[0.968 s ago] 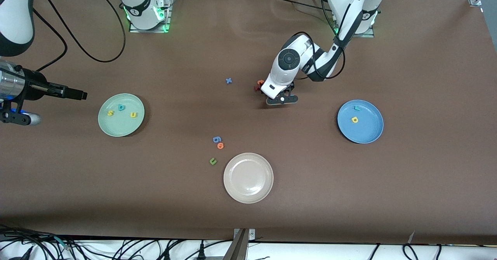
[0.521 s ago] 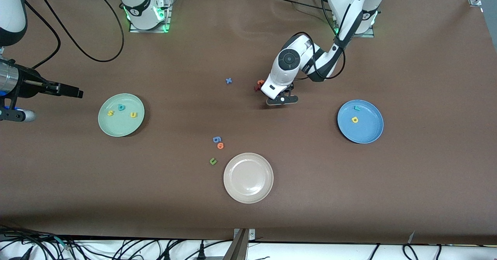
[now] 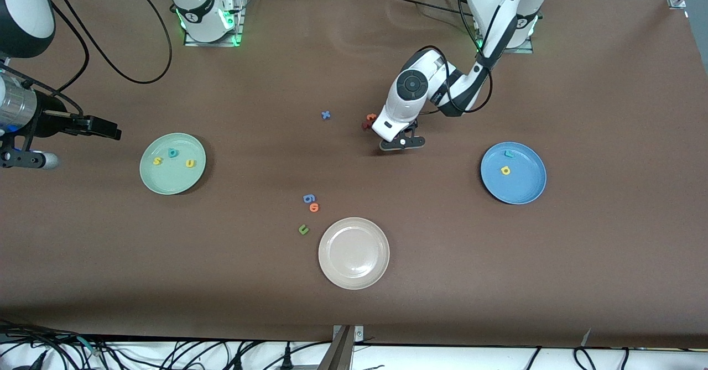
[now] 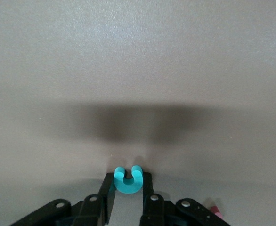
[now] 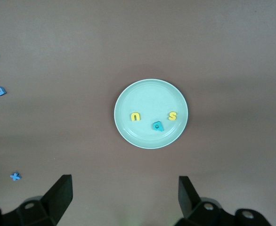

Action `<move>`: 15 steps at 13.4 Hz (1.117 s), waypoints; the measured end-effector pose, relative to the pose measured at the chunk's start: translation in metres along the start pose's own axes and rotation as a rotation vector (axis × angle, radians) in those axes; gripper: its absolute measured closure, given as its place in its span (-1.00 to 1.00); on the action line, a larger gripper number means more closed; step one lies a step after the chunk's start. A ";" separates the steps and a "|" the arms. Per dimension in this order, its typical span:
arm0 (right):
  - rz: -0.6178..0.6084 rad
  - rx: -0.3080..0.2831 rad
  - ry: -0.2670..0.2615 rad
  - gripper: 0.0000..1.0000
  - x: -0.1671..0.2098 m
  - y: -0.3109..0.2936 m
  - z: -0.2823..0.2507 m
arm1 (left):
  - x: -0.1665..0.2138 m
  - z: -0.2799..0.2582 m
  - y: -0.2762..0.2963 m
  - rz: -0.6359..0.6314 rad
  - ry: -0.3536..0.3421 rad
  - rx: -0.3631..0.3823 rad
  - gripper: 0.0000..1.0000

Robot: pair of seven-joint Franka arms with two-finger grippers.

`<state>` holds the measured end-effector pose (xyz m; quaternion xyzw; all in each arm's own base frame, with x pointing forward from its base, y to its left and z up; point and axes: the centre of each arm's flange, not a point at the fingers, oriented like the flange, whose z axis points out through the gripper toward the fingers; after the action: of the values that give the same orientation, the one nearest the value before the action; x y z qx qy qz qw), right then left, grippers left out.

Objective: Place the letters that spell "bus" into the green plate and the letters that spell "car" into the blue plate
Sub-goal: 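Place the teal c on the blue plate with the left gripper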

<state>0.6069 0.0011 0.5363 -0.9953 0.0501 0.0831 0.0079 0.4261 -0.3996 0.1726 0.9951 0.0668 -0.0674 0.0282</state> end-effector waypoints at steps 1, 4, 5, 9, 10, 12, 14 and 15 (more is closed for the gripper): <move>0.000 0.000 0.002 -0.99 0.000 0.000 0.000 | 0.000 0.000 0.000 0.000 0.000 0.000 0.44; 0.000 0.000 0.003 -0.99 0.001 0.000 0.001 | 0.001 0.000 0.000 0.002 0.001 0.000 0.44; 0.000 -0.001 0.003 -0.99 0.001 0.000 0.001 | 0.005 -0.001 -0.002 0.016 0.011 0.006 0.44; 0.003 -0.003 0.000 -0.99 0.001 0.002 0.002 | 0.061 -0.036 -0.044 0.111 0.033 0.093 0.44; 0.004 -0.004 -0.001 -0.99 0.001 0.003 0.003 | 0.074 -0.050 -0.058 0.141 0.023 0.105 0.44; 0.005 -0.004 -0.001 -0.99 0.001 0.003 0.003 | 0.099 -0.076 -0.094 0.212 0.012 0.114 0.44; 0.005 -0.004 0.001 -1.00 0.001 0.003 0.003 | 0.126 -0.096 -0.143 0.281 -0.012 0.120 0.44; 0.005 -0.004 0.001 -1.00 0.001 0.003 0.003 | 0.140 -0.106 -0.172 0.313 -0.024 0.118 0.44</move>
<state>0.6073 -0.0023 0.5332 -0.9952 0.0524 0.0826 0.0059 0.5536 -0.2049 0.2498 0.9924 -0.0936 -0.0780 -0.0195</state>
